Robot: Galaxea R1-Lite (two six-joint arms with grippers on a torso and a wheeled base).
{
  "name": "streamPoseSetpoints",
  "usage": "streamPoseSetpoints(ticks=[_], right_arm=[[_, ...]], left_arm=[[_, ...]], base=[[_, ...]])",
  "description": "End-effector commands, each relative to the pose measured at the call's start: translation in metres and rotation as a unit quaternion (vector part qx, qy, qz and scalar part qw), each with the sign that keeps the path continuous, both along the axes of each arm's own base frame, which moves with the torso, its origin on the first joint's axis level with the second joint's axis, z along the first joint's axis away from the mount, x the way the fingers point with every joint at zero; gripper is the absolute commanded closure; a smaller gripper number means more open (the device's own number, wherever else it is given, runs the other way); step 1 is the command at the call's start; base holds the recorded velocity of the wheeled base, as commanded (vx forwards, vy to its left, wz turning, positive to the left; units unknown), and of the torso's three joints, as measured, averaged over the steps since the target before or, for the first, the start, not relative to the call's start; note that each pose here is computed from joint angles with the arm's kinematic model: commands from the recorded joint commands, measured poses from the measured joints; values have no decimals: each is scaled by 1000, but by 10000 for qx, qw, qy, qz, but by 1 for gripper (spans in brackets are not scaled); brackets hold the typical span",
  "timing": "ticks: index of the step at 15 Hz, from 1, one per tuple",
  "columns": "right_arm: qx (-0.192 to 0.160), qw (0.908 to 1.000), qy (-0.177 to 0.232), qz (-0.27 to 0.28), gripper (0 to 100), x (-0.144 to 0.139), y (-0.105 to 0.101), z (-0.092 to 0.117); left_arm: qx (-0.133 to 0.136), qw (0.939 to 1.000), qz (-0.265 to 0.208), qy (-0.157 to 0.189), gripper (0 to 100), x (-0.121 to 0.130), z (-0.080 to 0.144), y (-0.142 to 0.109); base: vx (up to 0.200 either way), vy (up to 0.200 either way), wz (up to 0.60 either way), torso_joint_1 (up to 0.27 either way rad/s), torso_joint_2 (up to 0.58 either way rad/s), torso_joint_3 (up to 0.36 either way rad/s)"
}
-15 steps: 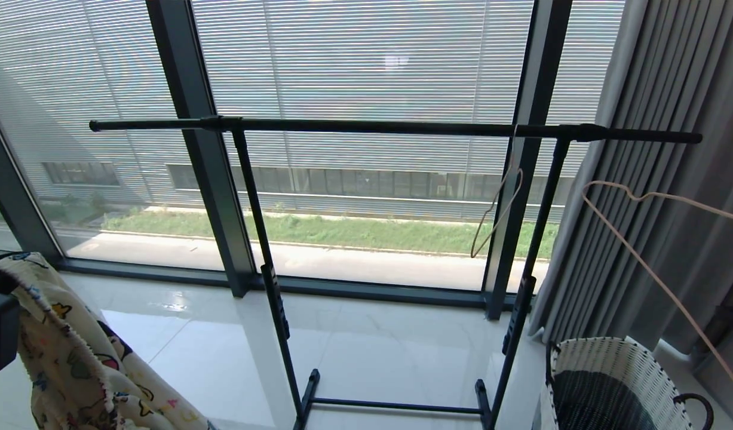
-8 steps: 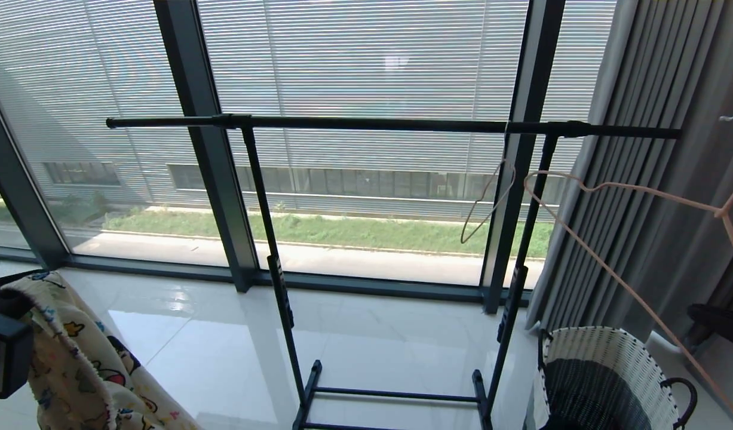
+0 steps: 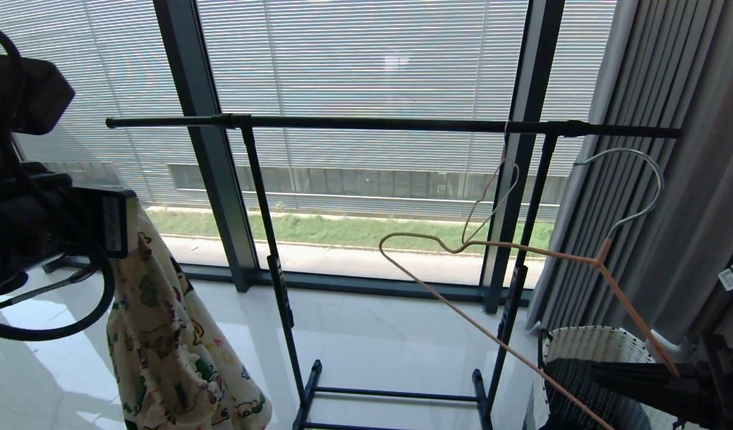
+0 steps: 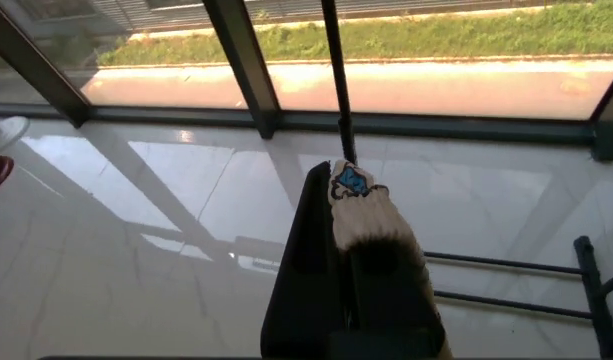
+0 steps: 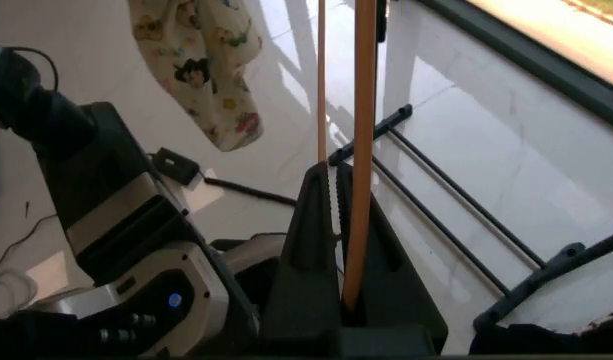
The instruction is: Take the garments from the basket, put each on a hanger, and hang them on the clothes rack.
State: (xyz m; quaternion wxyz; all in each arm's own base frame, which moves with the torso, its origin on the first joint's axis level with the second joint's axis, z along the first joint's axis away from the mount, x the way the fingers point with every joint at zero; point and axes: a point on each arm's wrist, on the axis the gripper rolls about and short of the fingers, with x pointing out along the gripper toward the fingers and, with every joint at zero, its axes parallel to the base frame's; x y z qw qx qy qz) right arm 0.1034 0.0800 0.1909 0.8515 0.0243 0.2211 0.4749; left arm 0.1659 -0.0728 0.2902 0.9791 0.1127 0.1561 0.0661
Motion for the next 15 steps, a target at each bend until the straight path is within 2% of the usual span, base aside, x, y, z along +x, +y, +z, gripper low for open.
streamPoseSetpoints(ticks=[1, 2, 4, 7, 12, 15], right_arm=[[-49, 9985, 211, 499, 100, -1, 18, -5], [-46, 9982, 204, 568, 100, 0, 21, -5], [-3, 9975, 156, 696, 100, 6, 31, -7], [80, 9967, 79, 804, 100, 14, 44, -7], [168, 9967, 10, 795, 100, 27, 56, 2], [215, 9964, -37, 824, 100, 31, 61, 8]], left_arm=[[-18, 9993, 181, 320, 100, 49, -11, -26], [-85, 9992, 195, 329, 100, 55, -12, -30], [-465, 9985, 56, 272, 100, 65, -11, -52], [-766, 9967, 12, 274, 100, 77, -14, -73], [-697, 9968, -135, 361, 100, 81, -22, -93], [-672, 9971, 174, 314, 100, 89, -28, -98]], base=[[0, 0, 0, 0, 0, 0], [0, 0, 0, 0, 0, 0], [0, 0, 0, 0, 0, 0], [0, 0, 0, 0, 0, 0], [0, 0, 0, 0, 0, 0], [0, 0, 0, 0, 0, 0]])
